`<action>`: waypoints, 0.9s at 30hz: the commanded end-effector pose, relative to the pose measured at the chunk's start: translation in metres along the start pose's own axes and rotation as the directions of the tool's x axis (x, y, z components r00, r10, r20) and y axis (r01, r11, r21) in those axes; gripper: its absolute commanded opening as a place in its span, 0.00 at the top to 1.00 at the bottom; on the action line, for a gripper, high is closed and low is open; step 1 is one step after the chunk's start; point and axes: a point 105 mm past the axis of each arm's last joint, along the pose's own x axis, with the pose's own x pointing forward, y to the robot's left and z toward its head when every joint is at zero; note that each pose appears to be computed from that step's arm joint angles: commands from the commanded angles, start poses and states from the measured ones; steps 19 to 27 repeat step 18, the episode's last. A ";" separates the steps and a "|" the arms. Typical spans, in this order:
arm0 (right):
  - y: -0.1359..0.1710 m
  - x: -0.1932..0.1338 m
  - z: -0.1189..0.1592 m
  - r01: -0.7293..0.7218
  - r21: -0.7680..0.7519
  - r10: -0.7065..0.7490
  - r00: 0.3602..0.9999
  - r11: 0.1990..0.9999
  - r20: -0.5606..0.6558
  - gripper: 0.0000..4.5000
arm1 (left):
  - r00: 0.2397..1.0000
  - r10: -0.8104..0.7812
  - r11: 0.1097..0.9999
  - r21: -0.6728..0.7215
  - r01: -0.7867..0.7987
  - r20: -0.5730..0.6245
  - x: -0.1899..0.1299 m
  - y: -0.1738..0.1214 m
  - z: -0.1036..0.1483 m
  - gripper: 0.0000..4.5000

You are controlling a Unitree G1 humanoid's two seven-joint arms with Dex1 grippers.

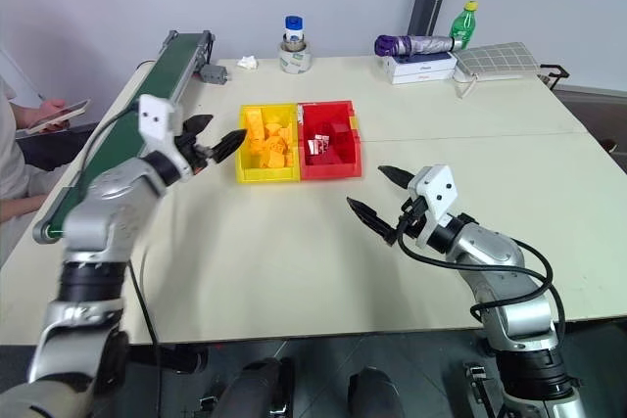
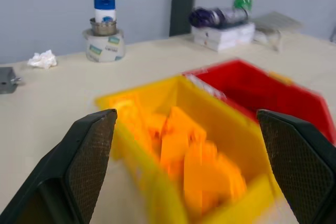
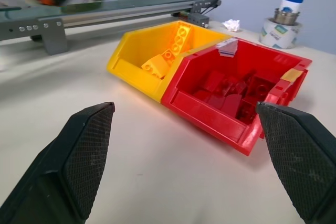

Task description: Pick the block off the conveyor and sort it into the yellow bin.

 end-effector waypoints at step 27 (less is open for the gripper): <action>-0.011 0.004 0.012 -0.061 -0.053 0.063 0.997 0.997 0.034 0.00 | 0.985 0.113 0.987 0.127 -0.097 -0.127 -0.108 0.030 -0.005 0.01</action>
